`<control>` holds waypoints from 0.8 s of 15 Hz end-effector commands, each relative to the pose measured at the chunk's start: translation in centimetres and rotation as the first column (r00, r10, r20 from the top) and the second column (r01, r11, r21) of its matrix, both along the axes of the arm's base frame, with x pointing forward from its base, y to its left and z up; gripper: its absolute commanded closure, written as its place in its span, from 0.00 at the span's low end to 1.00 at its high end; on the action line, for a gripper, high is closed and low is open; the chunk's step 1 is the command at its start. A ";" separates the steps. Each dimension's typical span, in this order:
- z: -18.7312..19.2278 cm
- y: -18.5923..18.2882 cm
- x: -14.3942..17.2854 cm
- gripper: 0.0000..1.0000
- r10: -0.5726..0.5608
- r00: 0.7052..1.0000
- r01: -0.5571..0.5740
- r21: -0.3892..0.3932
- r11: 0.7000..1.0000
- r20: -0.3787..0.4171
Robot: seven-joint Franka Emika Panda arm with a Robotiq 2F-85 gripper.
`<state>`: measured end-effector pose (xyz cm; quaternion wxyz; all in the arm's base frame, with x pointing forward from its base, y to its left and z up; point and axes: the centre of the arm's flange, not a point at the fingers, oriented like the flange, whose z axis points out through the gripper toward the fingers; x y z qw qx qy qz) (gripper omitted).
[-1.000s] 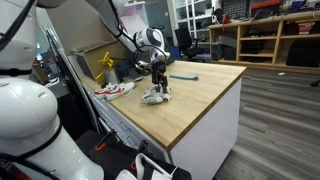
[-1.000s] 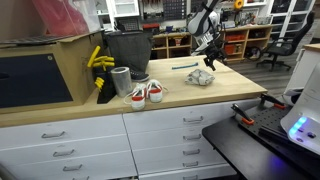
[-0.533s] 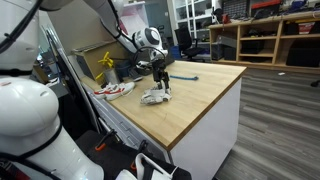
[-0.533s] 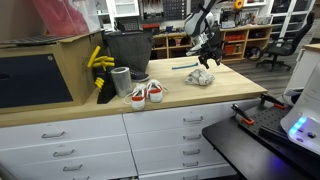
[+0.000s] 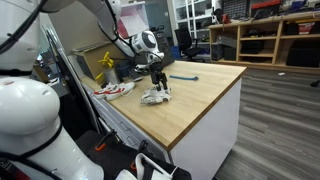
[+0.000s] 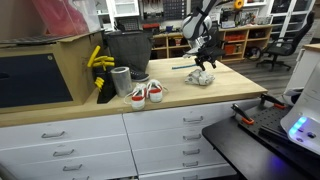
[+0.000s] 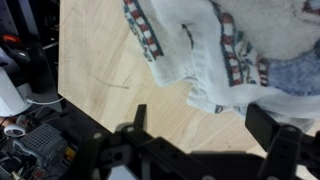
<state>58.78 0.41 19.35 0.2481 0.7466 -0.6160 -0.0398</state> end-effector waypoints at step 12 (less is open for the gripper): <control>-1.1 0.5 -2.5 0.33 0.053 0.998 -0.051 -0.067 0.996 0.031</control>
